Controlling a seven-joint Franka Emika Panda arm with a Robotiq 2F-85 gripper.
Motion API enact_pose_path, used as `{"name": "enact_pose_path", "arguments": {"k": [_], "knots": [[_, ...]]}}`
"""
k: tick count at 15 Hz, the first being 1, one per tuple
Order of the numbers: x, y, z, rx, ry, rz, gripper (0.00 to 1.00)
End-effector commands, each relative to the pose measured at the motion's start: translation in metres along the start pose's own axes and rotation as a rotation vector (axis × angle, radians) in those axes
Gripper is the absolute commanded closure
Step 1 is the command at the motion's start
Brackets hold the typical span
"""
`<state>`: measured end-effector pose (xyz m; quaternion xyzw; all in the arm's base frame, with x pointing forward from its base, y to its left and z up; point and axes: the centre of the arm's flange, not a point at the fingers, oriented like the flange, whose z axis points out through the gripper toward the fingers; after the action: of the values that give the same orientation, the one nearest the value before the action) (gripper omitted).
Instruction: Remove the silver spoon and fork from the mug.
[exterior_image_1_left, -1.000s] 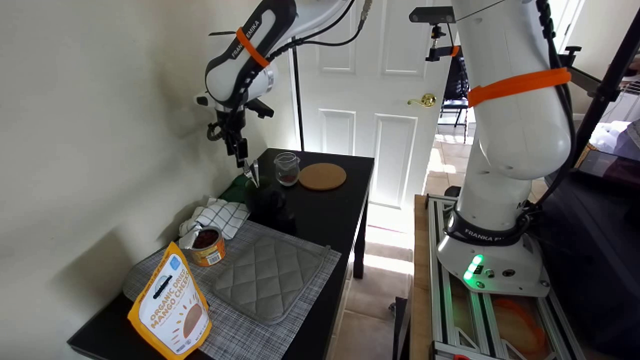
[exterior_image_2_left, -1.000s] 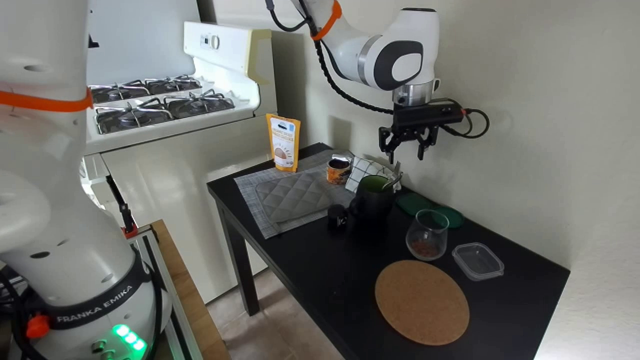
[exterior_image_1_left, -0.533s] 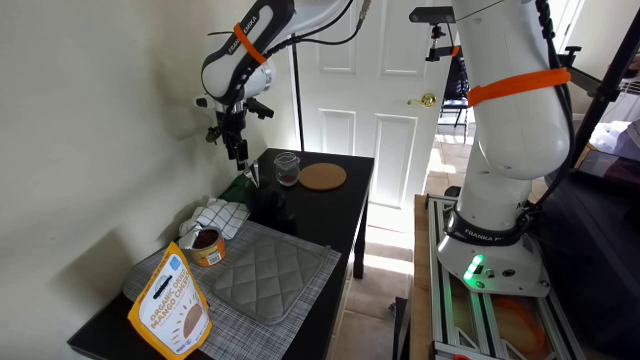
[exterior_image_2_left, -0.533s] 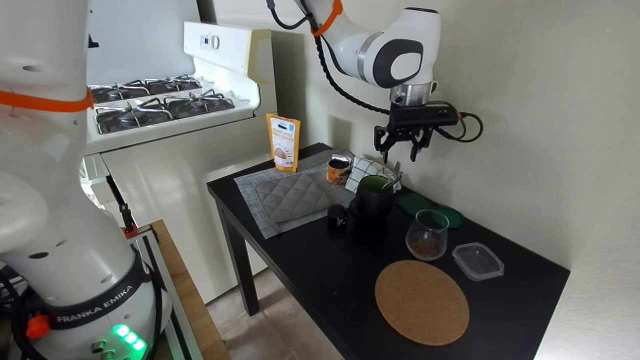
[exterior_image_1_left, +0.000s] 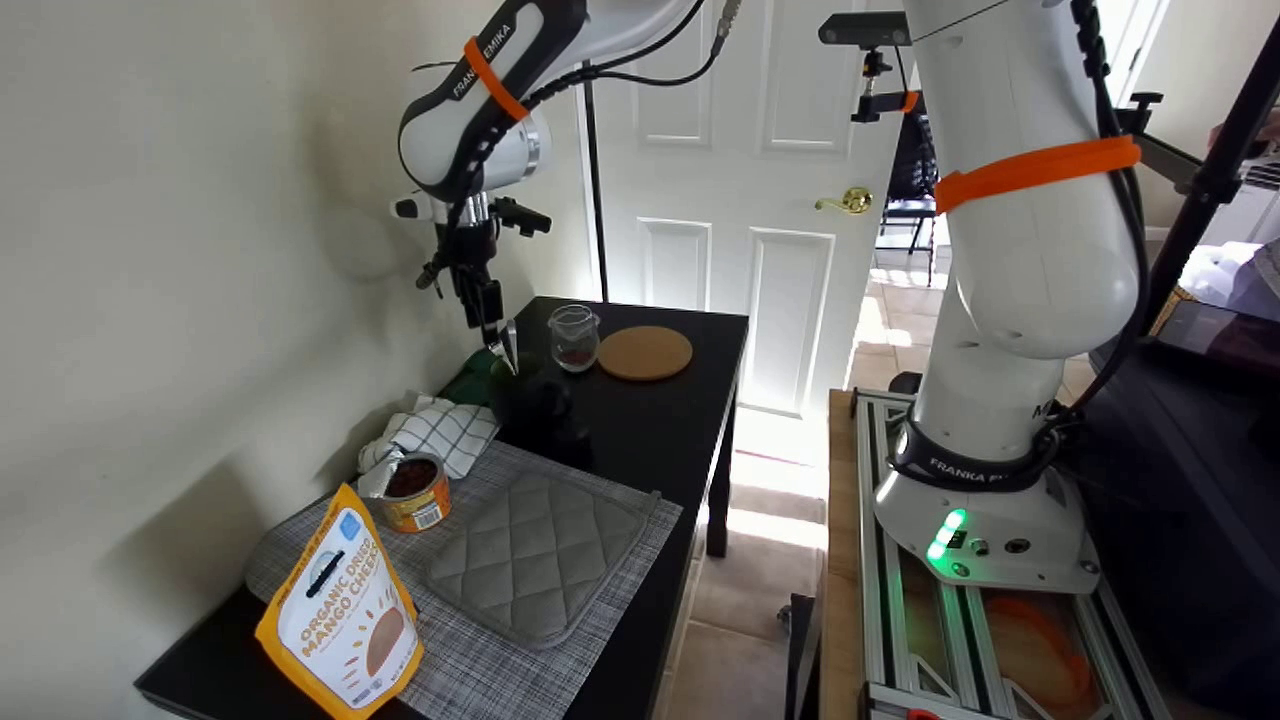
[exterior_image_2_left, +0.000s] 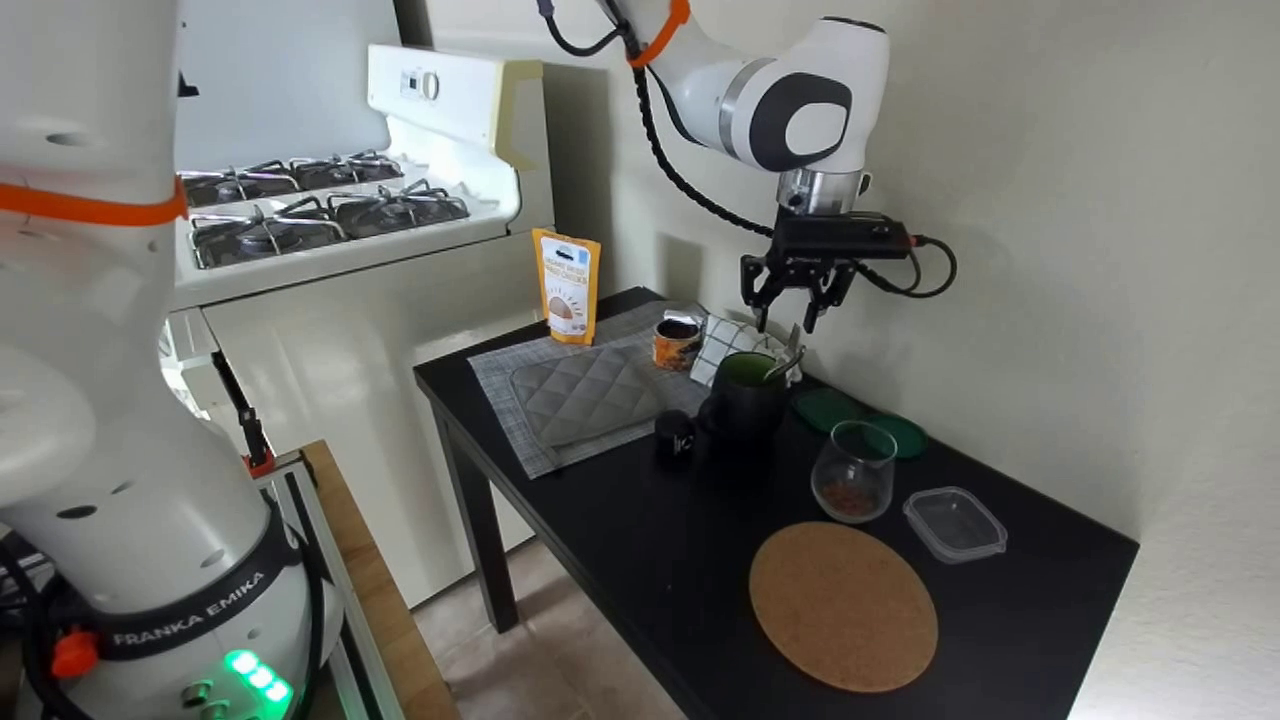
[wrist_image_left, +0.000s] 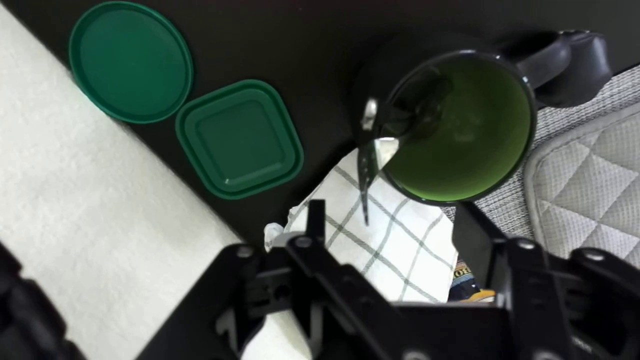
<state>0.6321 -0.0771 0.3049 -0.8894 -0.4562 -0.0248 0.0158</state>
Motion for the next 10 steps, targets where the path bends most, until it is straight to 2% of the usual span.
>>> {"name": "enact_pose_path", "arguments": {"k": [1,7,10], "knots": [[-0.004,0.0042,-0.0018,0.039,-0.018,0.005,0.34],[-0.0083,0.0065,-0.0015,0.044,-0.038,0.016,0.35],[-0.009,0.0082,-0.0001,0.034,-0.038,0.023,0.49]]}}
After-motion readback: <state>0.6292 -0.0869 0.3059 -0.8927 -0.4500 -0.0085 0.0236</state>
